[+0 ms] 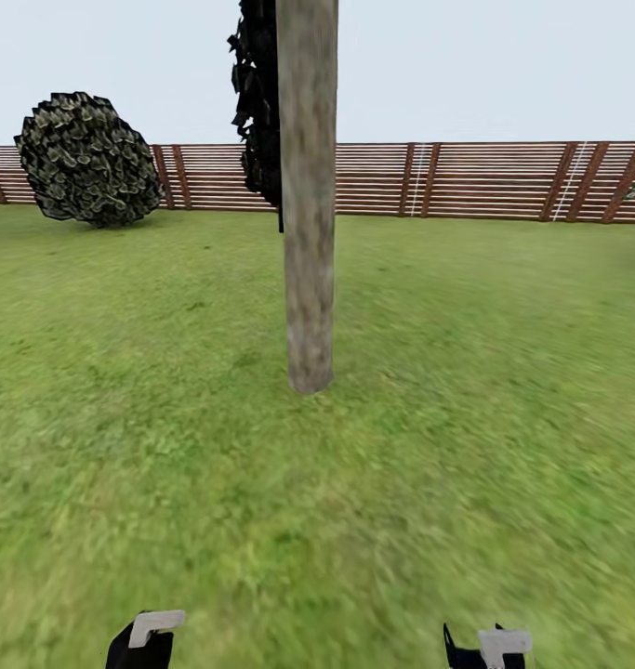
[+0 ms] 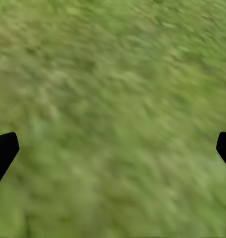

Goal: In the garden, pick up the pesticide atomizer on the floor and spray pesticide onto both trees until each tree trunk is fully covered.

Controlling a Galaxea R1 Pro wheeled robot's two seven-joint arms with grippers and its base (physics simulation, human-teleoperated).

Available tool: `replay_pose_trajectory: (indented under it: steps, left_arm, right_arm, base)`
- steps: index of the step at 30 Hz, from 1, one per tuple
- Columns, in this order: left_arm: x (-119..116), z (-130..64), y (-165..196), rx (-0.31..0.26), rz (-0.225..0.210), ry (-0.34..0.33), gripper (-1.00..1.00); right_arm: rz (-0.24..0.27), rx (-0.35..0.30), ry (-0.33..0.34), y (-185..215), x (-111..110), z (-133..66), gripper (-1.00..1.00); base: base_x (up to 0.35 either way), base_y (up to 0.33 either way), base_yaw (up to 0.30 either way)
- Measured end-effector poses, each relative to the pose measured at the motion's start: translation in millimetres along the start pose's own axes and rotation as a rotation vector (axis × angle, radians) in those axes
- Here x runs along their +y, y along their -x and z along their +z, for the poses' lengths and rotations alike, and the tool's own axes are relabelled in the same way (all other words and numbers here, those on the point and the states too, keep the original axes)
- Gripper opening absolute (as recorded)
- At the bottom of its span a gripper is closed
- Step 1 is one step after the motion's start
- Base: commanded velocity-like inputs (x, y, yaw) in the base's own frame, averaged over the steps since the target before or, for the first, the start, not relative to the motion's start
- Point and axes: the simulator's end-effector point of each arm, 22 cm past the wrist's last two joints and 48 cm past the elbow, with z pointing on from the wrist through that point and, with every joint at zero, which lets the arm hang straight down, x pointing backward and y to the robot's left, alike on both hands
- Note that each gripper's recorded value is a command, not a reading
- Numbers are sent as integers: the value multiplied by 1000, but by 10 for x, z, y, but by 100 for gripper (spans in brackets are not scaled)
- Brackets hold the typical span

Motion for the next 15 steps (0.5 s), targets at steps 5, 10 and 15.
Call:
replay_pose_trajectory:
  steps: [5,10,15]
  left_arm:
    - [-101,-10,0,0,-7,-12,-100]
    - [-102,-5,25,-7,5,-18,-100]
    - [-87,14,85,-19,25,-24,-100]
  right_arm:
    - [-1,9,-1,-42,-6,-12,100]
    - [1,9,-3,-42,-12,-12,100]
    - [0,12,0,-48,-2,-11,100]
  base:
    - [344,-80,0]
    - [344,-13,0]
    - [344,-1,0]
